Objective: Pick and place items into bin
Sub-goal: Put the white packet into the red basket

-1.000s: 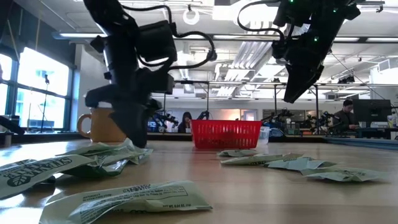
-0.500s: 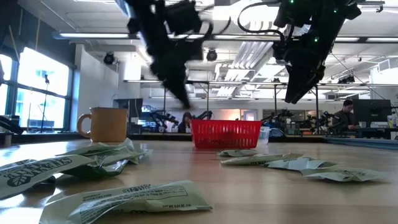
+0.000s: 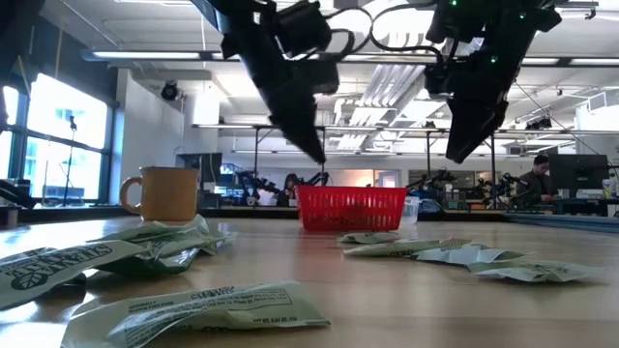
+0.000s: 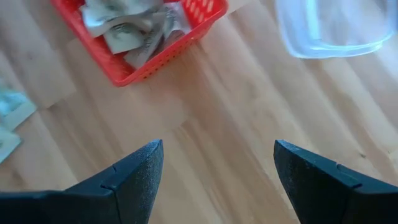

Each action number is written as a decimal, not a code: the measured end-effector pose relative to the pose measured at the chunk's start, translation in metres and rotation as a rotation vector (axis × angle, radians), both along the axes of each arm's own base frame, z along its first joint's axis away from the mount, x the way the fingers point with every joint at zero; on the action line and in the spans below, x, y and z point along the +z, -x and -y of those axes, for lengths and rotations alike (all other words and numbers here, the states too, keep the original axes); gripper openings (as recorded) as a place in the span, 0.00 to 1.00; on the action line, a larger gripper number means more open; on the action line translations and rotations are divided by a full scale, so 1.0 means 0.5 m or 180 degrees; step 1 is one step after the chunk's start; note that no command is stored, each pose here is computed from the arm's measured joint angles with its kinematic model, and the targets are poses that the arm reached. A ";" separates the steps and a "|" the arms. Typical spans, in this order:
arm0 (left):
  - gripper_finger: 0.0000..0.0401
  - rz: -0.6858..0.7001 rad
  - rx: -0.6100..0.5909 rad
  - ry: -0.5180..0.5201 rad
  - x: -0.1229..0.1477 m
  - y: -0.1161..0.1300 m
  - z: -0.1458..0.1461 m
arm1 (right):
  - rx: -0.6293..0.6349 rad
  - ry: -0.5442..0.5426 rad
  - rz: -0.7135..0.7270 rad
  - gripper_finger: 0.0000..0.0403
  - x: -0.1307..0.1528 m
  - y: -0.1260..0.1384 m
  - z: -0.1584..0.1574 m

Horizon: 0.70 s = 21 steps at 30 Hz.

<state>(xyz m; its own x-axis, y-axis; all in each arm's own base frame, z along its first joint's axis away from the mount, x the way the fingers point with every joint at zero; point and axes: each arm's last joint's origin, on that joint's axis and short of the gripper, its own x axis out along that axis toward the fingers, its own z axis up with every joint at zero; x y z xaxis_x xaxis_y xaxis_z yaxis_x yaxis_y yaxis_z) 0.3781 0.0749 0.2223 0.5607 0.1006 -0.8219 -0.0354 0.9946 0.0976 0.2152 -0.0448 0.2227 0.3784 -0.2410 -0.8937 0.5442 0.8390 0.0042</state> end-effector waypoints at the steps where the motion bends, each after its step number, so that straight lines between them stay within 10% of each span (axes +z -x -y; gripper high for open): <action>1: 0.46 -0.0094 0.0073 0.0052 0.000 0.007 0.001 | 0.0051 -0.0048 0.0008 0.73 0.000 -0.001 -0.001; 7: 0.55 -0.0607 0.0133 0.0290 0.019 0.069 0.023 | 0.0388 -0.0490 0.0245 0.73 -0.001 -0.023 -0.049; 21: 0.44 -0.0312 0.0245 0.0333 0.008 0.271 0.102 | -0.1037 -0.1486 0.0124 0.73 -0.114 -0.123 -0.249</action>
<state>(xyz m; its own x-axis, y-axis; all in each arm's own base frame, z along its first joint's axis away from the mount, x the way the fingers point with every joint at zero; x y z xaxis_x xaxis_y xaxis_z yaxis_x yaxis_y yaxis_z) 0.2427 0.0240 0.2264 0.4712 0.0511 -0.8805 -0.1073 0.9942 0.0003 0.2765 0.0796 0.1659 0.3855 0.0663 -0.9203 0.7666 0.5321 0.3594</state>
